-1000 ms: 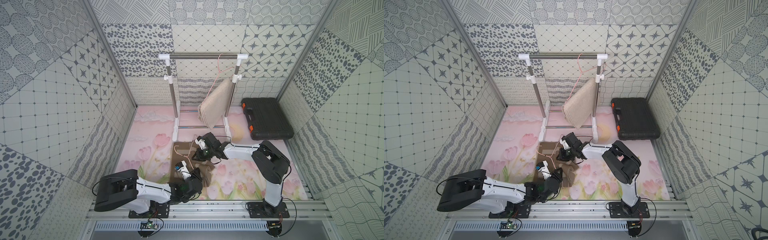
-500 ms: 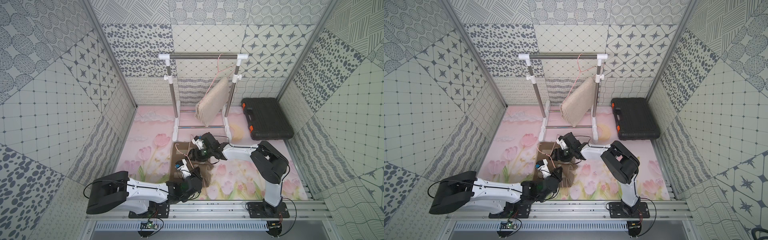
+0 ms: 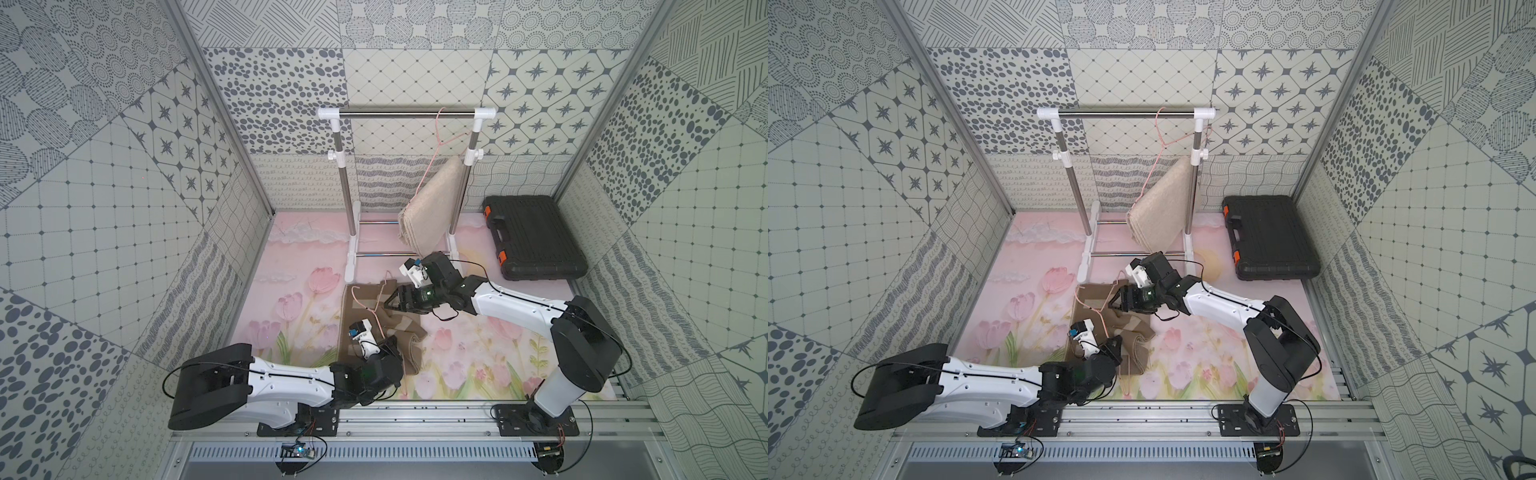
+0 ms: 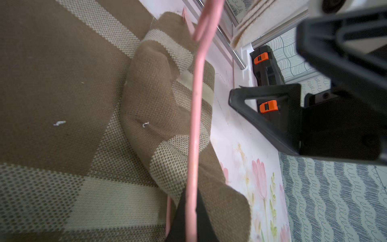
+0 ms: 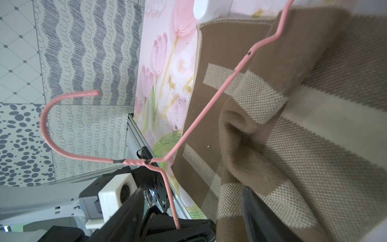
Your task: Hang the scarf on the hanger
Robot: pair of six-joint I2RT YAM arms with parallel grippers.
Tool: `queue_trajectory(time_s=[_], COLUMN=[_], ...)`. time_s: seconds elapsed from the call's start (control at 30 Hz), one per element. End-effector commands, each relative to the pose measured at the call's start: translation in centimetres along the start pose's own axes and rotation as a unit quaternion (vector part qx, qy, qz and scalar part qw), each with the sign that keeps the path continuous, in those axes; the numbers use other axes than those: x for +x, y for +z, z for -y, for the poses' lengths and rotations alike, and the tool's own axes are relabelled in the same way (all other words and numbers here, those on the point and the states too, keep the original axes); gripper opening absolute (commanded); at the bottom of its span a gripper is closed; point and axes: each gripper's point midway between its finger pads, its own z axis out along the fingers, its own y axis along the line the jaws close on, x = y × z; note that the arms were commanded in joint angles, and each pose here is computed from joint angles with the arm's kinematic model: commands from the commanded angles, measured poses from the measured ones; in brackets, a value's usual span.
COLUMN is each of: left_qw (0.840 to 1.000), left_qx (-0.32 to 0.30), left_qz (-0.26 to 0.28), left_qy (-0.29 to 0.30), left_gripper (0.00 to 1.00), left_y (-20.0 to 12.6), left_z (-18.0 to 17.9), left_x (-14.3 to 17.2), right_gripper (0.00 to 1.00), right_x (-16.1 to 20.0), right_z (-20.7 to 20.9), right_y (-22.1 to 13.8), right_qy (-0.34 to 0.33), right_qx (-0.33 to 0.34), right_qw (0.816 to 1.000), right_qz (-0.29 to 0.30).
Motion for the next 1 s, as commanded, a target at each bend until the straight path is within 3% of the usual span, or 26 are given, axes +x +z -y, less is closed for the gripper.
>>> queue_trajectory(time_s=[0.0,0.17,0.47,0.5,0.63,0.73,0.77,0.8,0.9,0.97], left_qw=[1.0,1.0,0.999,0.999,0.999,0.999,0.999,0.999,0.998,0.997], left_qx=[-0.01,-0.005,0.014,0.016,0.02,0.024,0.027,0.028,0.036,0.048], left_qz=[0.009,0.01,-0.001,-0.002,-0.002,-0.001,0.0,0.002,0.004,0.008], left_qy=[0.021,0.025,0.034,0.035,0.033,0.038,0.037,0.04,0.046,0.053], left_gripper=[0.0,0.0,0.0,0.0,0.0,0.0,0.0,0.04,0.44,0.59], left_y=[0.0,0.1,0.4,0.4,0.4,0.2,0.0,-0.1,-0.9,-1.9], left_z=[-0.5,0.0,1.7,1.9,2.1,2.4,2.5,2.6,3.2,3.9], left_x=[-0.4,-0.5,-0.1,0.0,-0.1,-0.3,-0.5,-0.7,-1.6,-2.6], right_gripper=[0.74,0.73,0.68,0.65,0.32,0.02,0.0,0.0,0.0,0.0], right_x=[0.5,1.3,-0.3,-0.3,-0.5,-0.2,-0.1,-0.1,-0.1,-0.2], right_z=[-2.0,-3.0,-2.5,-2.3,-2.2,-1.9,-1.7,-1.5,-0.9,-0.9], right_y=[0.1,1.0,5.2,5.5,4.5,3.7,3.6,3.6,3.2,2.7], right_qy=[-0.019,-0.043,-0.061,-0.06,-0.065,-0.067,-0.066,-0.065,-0.067,-0.067], right_qx=[-0.025,-0.029,-0.013,-0.011,0.002,0.01,0.012,0.014,0.015,-0.004], right_qw=[0.999,0.998,0.998,0.998,0.998,0.998,0.998,0.998,0.998,0.998], right_qz=[-0.011,-0.022,-0.015,-0.017,-0.001,0.004,0.003,0.003,0.004,0.006])
